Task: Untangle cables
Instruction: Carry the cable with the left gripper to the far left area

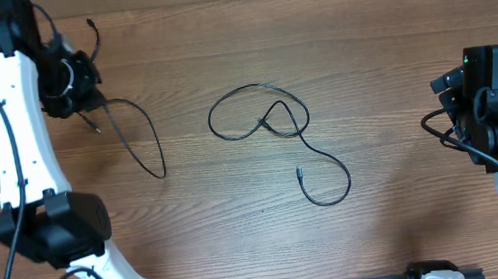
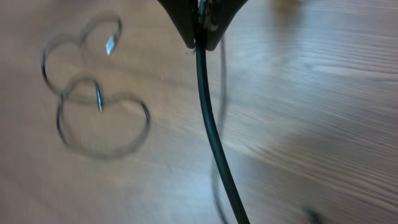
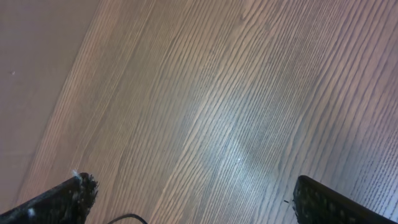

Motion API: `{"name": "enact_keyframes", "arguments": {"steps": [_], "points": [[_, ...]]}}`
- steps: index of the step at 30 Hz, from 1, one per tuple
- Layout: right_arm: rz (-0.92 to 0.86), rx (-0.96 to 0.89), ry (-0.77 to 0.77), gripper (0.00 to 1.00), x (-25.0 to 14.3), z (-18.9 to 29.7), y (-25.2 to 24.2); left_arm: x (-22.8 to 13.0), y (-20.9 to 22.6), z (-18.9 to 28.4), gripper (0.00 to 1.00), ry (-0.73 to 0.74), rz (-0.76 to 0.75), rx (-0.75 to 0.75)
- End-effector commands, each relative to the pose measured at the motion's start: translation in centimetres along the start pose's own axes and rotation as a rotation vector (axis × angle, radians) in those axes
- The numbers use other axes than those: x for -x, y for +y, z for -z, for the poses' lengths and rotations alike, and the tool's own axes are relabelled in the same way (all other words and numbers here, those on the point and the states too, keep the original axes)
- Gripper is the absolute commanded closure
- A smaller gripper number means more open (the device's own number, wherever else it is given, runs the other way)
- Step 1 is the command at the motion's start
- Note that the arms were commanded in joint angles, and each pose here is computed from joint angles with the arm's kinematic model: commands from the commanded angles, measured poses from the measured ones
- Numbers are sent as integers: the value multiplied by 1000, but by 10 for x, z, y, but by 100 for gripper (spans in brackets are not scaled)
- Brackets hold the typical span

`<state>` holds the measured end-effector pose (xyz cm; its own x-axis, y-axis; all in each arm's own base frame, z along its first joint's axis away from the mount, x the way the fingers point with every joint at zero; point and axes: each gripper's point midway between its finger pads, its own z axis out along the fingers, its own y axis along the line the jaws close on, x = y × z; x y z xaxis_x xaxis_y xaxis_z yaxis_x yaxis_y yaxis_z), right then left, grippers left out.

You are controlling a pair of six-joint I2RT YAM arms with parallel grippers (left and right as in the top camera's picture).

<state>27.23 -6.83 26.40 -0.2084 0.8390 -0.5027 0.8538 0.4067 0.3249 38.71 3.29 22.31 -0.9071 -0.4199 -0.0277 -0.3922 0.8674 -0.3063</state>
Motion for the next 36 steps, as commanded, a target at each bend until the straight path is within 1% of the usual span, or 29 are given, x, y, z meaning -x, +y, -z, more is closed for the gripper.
{"name": "enact_keyframes", "arguments": {"steps": [1,4,6,7,8,10,11,14,15,19,22,23,27,29,33,36], "points": [[-4,4,-21,0,5,2,1,-11,-36,-24,96,101,-166,-127],[-4,4,-21,0,5,2,1,-19,-45,-48,95,172,-194,-104],[-4,4,-21,0,5,2,1,-22,-47,-63,96,205,-213,-61],[-4,4,-21,0,5,2,1,-23,-47,-70,92,220,-223,-41],[-4,4,-21,0,5,2,1,-25,-48,-78,85,237,-232,-24],[-4,4,-21,0,5,2,1,-29,-52,-89,76,265,-246,-14],[-4,4,-21,0,5,2,1,-31,-55,-94,70,279,-255,-10],[-4,4,-21,0,5,2,1,-38,-63,-100,41,299,-278,-4],[-4,4,-21,0,5,2,1,-40,-65,-101,38,303,-288,-1],[-4,4,-21,0,5,2,1,-44,-67,-104,39,301,-321,44],[-4,4,-21,0,5,2,1,-45,-67,-104,38,293,-339,72],[-4,4,-21,0,5,2,1,-45,-68,-103,36,289,-336,71],[-4,4,-21,0,5,2,1,-43,-68,-87,20,246,-298,66],[-4,4,-21,0,5,2,1,-38,-60,-72,0,195,-282,97],[-4,4,-21,0,5,2,1,-21,-25,-36,0,58,-201,233],[-4,4,-21,0,5,2,1,-9,7,-11,0,-15,-137,297]]}}
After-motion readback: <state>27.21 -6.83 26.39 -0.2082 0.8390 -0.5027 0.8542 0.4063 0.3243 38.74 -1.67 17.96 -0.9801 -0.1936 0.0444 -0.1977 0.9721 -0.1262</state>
